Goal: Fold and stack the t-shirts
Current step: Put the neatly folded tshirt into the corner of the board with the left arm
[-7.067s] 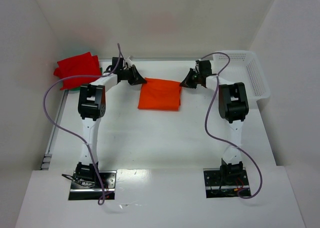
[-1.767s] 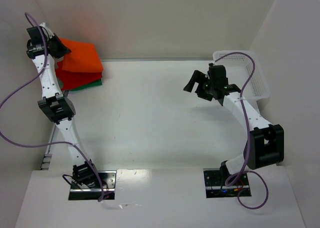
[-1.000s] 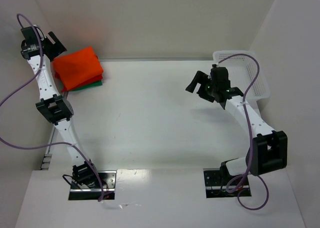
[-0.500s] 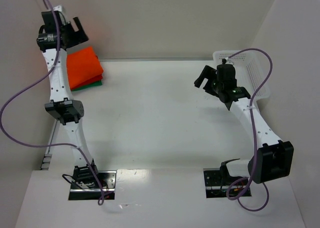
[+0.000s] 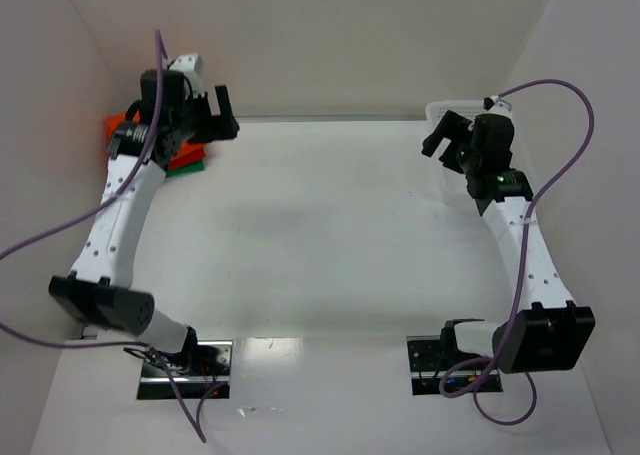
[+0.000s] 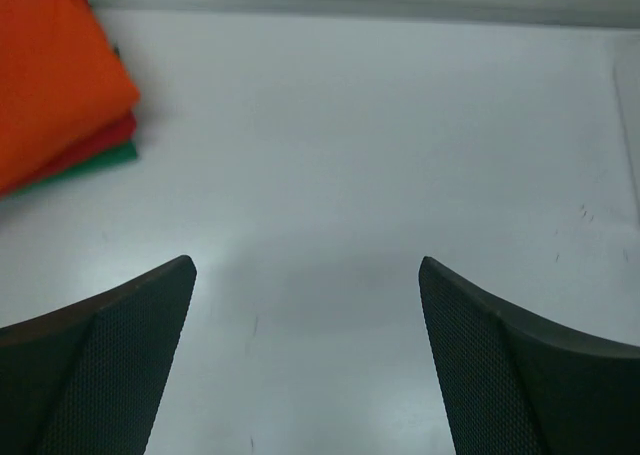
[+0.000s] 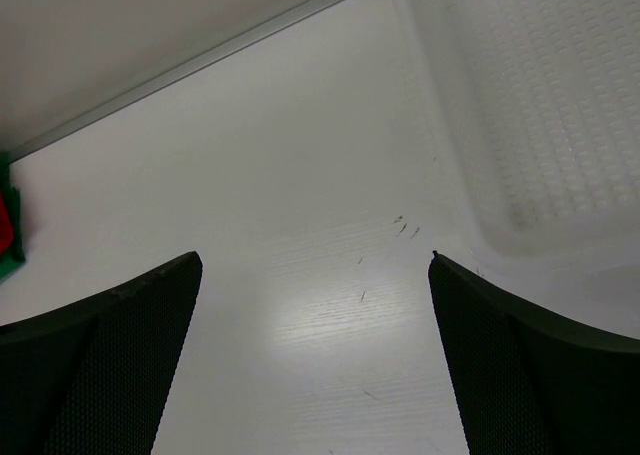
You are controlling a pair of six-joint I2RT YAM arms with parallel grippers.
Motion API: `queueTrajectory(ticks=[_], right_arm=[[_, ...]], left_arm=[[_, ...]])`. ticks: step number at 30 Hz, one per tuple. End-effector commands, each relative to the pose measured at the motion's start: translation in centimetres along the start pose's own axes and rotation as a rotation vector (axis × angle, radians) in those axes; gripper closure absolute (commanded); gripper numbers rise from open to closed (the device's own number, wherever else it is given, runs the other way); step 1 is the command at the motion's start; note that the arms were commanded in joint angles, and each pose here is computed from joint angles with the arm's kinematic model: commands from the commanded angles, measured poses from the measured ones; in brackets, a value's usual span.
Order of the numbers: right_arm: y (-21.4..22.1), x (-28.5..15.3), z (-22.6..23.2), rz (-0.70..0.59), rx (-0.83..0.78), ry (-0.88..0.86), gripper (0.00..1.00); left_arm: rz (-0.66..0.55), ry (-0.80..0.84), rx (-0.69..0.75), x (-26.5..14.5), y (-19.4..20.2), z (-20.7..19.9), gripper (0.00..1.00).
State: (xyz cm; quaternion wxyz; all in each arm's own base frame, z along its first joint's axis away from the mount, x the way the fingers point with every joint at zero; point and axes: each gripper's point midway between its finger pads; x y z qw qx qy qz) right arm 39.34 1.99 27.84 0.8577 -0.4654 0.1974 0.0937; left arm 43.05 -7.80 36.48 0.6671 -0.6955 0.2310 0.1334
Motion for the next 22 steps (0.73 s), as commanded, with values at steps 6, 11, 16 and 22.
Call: queueTrajectory(ticks=[6, 11, 16, 22], right_arm=[[-1.0, -2.4, 2.5, -0.050, -0.039, -0.155, 0.00], [-0.1, -2.6, 2.1, -0.051, -0.030, -0.167, 0.00], [0.7, -2.7, 1.8, -0.029, -0.021, -0.165, 0.00], [1.3, -1.7, 1.2, 0.000, -0.011, -0.132, 0.00]], left_arm=[[-0.272, 0.042, -0.093, -6.2, 3.6, 0.6, 0.00], [-0.196, -0.017, -0.075, -5.7, 8.1, 1.8, 0.00], [-0.164, -0.054, -0.066, -5.1, 10.2, 2.6, 0.00], [-0.157, -0.053, -0.088, -4.1, 11.2, 2.6, 0.00]])
Point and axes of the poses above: each gripper's point midway between its finger pads, its own x axis out along the fingers, its own z axis along the line the jaws close on, y = z × x, and after that the axes turned 8 degrees about x, right-handed
